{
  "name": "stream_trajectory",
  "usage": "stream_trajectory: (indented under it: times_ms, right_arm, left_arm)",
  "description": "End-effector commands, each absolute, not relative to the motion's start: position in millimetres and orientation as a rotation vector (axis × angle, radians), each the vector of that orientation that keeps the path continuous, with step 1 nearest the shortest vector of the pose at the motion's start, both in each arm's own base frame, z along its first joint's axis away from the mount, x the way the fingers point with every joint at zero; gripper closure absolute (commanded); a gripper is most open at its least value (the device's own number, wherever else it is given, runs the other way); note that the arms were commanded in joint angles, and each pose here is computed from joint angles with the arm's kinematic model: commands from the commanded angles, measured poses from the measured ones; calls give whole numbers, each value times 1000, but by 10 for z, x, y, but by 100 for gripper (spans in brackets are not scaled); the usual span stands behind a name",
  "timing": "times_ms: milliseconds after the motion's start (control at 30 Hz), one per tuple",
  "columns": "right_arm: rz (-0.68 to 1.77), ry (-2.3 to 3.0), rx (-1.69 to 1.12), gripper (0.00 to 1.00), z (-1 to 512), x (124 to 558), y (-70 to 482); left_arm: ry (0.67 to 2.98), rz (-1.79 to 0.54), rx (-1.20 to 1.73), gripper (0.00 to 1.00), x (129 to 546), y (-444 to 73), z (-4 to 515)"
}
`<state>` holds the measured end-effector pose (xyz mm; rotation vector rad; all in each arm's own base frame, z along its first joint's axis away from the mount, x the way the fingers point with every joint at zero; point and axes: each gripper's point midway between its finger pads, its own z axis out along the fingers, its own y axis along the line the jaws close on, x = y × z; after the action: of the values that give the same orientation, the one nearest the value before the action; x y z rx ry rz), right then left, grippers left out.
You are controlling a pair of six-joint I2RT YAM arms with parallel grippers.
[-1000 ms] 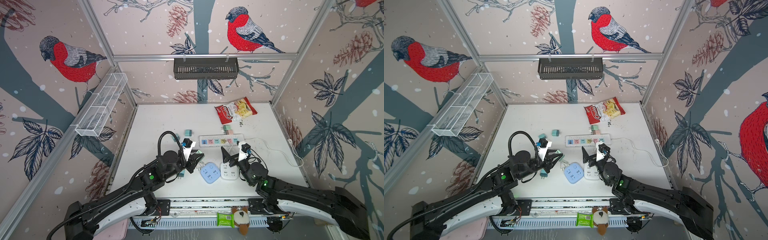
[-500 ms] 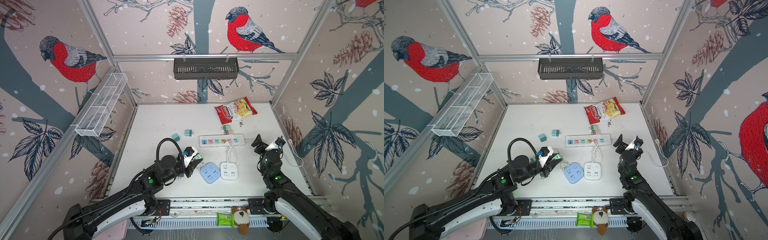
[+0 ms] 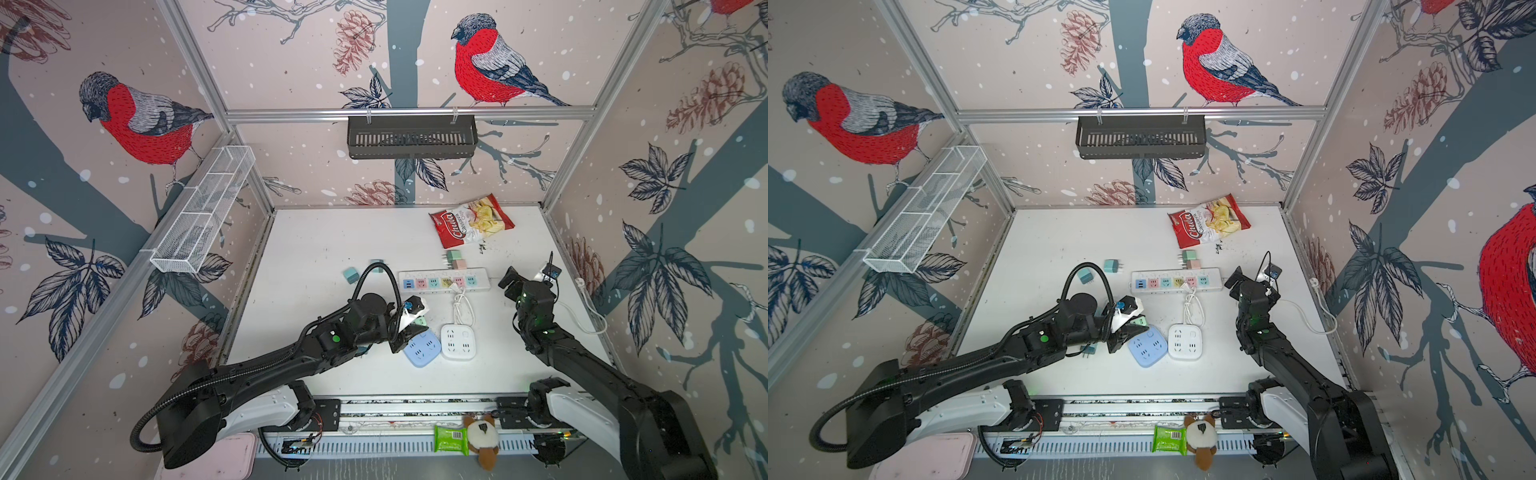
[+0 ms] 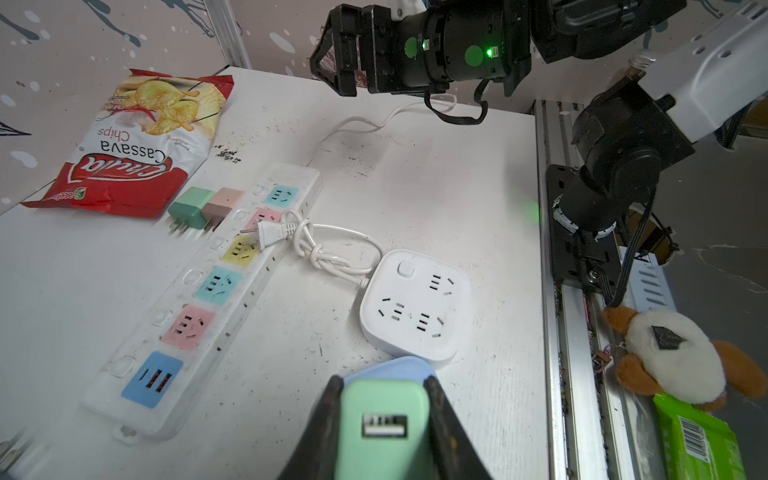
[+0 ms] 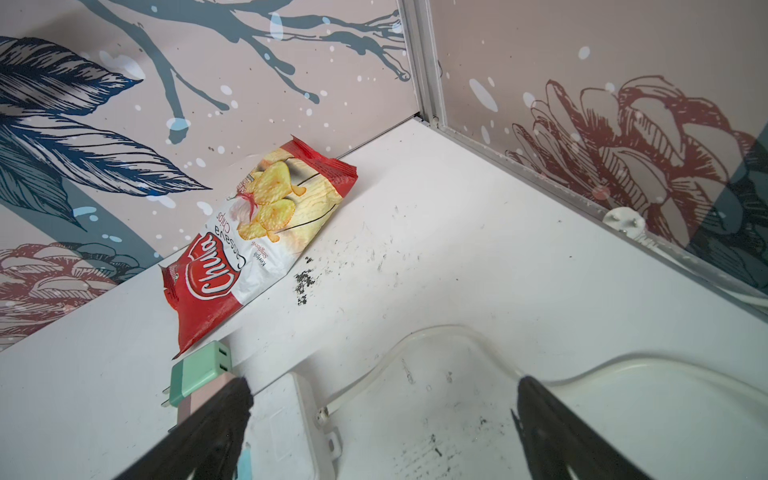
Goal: Insert the plug
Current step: 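Carry the green charger with the left gripper while the right arm withdraws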
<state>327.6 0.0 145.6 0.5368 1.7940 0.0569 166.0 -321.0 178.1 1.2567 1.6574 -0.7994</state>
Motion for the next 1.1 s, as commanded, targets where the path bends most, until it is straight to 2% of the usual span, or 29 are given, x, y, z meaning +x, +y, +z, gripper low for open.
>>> stream_trajectory:
  times_ms: [0,400,1067]
  right_arm:
    - [72,1754,510,0,1578,3314,63]
    - [58,1719,507,0,1626,3242,81]
    - [46,1707,578,0,1596,3201,-41]
  left_arm:
    - [1567,-839,1299,100,1587,-3315,1893]
    - [1555,-813,1378,100,1518,-3471,1791]
    - [1619,-728,1634,100,1472,-4081,1311]
